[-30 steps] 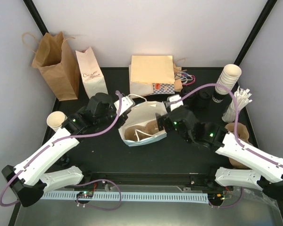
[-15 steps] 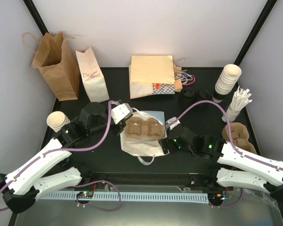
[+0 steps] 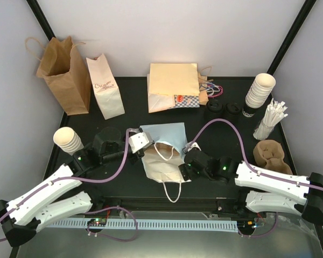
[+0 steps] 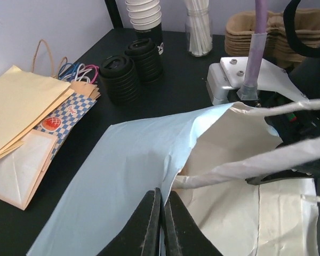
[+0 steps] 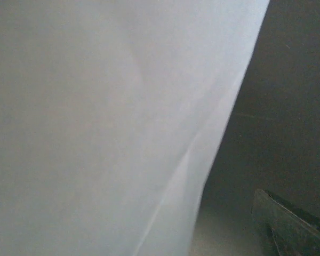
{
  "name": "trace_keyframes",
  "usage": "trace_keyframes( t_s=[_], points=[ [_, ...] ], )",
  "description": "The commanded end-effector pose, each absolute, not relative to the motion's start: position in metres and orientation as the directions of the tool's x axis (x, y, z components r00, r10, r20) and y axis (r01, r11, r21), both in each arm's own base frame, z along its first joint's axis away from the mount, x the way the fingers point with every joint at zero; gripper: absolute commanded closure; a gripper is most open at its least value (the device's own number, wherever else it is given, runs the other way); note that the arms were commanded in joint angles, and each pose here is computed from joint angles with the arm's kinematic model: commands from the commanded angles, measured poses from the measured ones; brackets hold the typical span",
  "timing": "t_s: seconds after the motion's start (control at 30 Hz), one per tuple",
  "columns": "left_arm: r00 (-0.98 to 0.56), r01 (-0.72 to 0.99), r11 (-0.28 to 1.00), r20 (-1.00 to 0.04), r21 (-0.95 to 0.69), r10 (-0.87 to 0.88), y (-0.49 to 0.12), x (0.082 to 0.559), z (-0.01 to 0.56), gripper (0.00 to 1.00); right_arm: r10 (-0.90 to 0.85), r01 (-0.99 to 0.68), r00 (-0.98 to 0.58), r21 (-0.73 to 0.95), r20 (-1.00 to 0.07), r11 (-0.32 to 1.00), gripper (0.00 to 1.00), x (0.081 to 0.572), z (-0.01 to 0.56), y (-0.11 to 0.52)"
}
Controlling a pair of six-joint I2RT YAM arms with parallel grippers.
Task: Pack the takeout coffee
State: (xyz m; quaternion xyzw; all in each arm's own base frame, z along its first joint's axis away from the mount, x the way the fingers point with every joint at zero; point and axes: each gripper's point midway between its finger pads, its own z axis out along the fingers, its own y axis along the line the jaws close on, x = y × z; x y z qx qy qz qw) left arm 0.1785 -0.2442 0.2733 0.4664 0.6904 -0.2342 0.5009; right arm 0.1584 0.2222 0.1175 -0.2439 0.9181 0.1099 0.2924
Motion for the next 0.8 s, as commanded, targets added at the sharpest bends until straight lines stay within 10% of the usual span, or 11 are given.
trace_keyframes(
  t_s=[0.0, 0.43, 0.77],
  points=[
    [-0.014, 0.895, 0.417, -0.927, 0.155, 0.375, -0.251, 0.172, 0.288, 0.95, -0.333, -0.507, -0.696, 0.107, -0.636, 0.855, 0.08, 0.162, 0.131, 0.232],
    [-0.373, 0.669, 0.743, -0.857, 0.018, 0.357, -0.227, 0.252, 0.304, 0.99, -0.233, -0.504, -0.59, 0.127, -0.773, 0.854, 0.01, 0.191, 0.258, 0.242],
    [-0.699, 0.568, 0.766, -0.668, -0.301, 0.255, -0.224, 0.316, 0.269, 0.95, -0.114, -0.396, -0.521, 0.122, -0.846, 0.91, 0.0, 0.234, 0.333, 0.206]
  ],
)
